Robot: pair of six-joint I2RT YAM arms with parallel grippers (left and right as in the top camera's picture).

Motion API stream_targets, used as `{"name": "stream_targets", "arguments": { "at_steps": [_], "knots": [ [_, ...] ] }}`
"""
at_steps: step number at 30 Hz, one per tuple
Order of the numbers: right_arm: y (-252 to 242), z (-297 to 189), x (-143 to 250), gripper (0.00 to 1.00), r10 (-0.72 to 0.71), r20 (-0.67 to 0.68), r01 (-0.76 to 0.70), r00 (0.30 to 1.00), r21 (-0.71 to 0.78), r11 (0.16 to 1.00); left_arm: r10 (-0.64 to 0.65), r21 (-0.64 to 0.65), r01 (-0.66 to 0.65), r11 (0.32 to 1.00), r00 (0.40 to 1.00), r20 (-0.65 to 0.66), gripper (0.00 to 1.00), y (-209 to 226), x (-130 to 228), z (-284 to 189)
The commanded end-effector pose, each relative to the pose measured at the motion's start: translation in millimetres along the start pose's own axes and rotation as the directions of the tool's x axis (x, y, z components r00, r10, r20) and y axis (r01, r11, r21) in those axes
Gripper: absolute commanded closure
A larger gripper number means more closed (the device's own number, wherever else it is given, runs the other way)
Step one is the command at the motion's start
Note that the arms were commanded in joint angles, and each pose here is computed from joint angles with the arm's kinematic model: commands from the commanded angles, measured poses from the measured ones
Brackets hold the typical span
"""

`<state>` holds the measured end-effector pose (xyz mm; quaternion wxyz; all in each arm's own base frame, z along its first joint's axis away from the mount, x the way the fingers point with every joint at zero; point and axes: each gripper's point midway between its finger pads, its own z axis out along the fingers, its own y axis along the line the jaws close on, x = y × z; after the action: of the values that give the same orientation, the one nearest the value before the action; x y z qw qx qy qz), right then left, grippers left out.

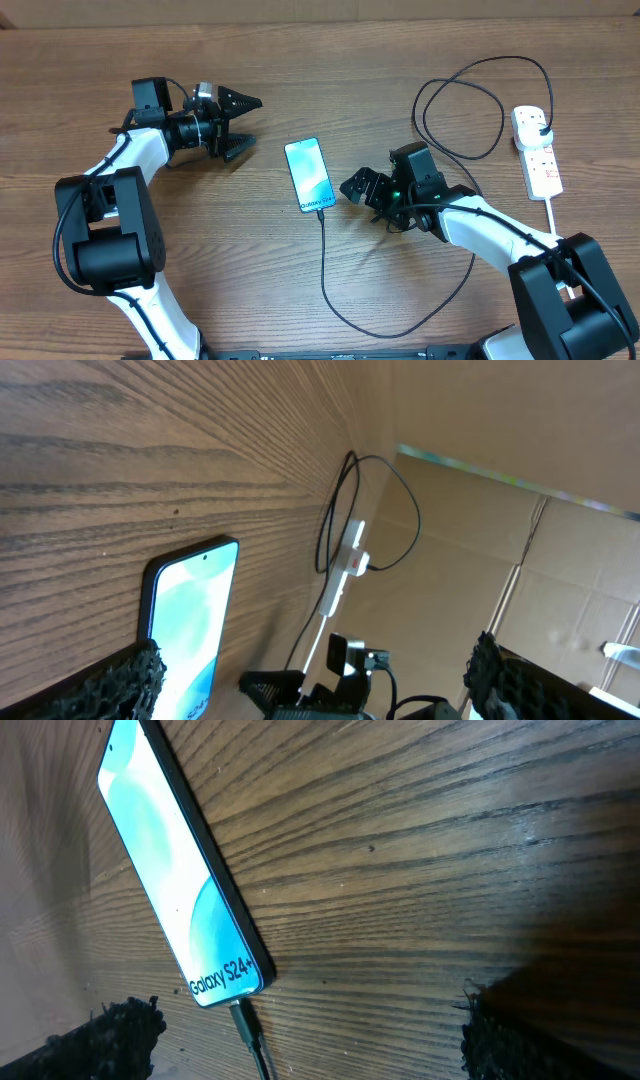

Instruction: Plug charger to phone and switch on socket

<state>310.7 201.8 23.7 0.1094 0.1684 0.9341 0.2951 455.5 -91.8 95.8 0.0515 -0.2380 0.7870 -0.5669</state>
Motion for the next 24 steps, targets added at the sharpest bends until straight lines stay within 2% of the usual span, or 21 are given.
{"name": "stream_targets", "arguments": {
  "at_steps": [1,9,15,18,24],
  "knots": [
    [-21,6,9,0.00,0.022,-0.015,-0.021,1.000,0.063,0.998,0.038,-0.025,-0.037,0.999,0.999,0.021,0.00,2,-3,2],
    [-21,6,9,0.00,0.022,-0.015,-0.021,1.000,0.063,0.998,0.042,-0.095,-0.033,0.995,0.995,0.091,0.00,13,-15,0],
    [-21,6,9,0.00,0.022,-0.015,-0.021,1.000,0.063,0.998,0.060,-0.214,-0.014,0.977,0.976,0.208,0.00,33,-36,-6],
    [-21,6,9,0.00,0.022,-0.015,-0.021,1.000,0.063,0.998,0.092,-0.328,0.020,0.945,0.942,0.321,0.00,52,-56,-17],
    [-21,6,9,0.00,0.022,-0.015,-0.021,1.000,0.063,0.998,0.203,-0.536,0.138,0.833,0.825,0.528,0.00,86,-93,-57]
  ]
}}
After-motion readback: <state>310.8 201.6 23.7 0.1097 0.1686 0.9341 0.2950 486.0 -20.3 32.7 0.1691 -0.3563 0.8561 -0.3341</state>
